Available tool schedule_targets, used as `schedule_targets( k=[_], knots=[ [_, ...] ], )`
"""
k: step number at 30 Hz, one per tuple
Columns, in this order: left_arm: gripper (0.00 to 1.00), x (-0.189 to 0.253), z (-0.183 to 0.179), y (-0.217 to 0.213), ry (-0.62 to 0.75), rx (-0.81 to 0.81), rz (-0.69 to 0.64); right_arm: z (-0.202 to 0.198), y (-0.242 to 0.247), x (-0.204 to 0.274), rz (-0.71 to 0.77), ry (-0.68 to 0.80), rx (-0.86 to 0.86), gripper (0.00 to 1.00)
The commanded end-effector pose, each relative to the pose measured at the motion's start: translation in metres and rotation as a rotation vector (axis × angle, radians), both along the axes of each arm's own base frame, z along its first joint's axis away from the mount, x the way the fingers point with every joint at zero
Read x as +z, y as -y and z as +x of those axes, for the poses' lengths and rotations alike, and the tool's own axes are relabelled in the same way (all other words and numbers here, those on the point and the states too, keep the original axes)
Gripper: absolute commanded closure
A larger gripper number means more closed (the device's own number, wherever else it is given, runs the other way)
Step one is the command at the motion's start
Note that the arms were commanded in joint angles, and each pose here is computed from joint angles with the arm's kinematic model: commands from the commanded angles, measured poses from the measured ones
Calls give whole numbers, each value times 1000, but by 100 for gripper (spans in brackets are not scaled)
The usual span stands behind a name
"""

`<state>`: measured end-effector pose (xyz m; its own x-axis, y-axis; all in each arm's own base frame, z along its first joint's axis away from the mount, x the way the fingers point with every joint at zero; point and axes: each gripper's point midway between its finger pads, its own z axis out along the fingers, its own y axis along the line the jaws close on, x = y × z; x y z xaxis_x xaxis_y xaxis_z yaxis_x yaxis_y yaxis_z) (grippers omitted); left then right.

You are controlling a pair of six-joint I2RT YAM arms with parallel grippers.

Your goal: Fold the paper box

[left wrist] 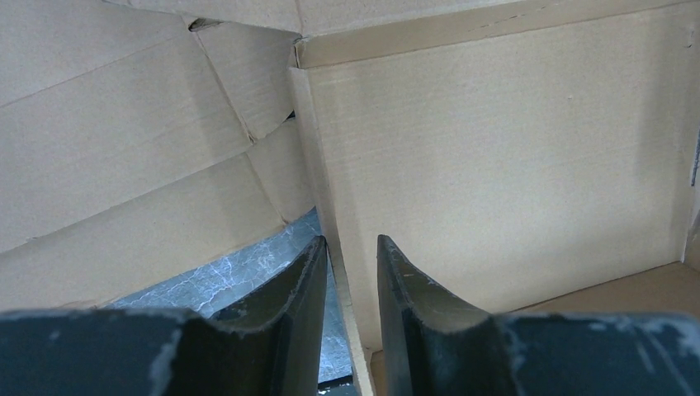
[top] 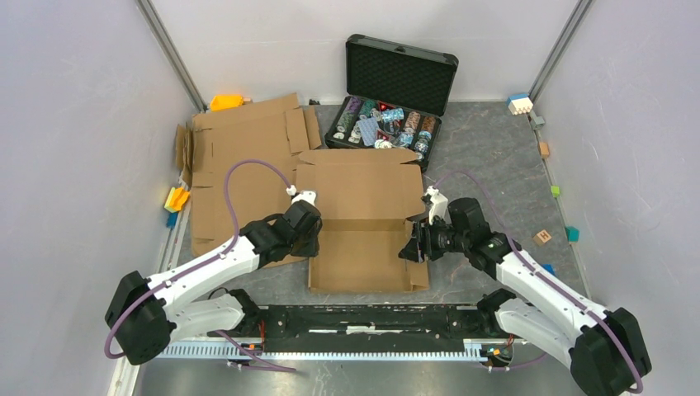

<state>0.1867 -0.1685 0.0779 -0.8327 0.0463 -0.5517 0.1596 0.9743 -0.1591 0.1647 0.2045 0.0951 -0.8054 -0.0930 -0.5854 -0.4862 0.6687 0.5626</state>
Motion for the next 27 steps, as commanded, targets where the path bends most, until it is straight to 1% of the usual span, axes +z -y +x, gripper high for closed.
schedule_targets(
  k=[1, 7, 14, 27],
  knots=[
    [64, 3, 3, 11, 4, 21, -56, 2, -7, 0, 30, 33, 32, 40],
    [62, 8, 4, 11, 13, 15, -62, 2, -9, -1, 45, 22, 34, 39],
    [62, 5, 3, 17, -4, -1, -80, 4, -17, 2, 64, 10, 39, 40],
    [62, 5, 2, 21, -3, -9, -103, -1, -27, -15, 19, -30, 53, 42]
  ],
)
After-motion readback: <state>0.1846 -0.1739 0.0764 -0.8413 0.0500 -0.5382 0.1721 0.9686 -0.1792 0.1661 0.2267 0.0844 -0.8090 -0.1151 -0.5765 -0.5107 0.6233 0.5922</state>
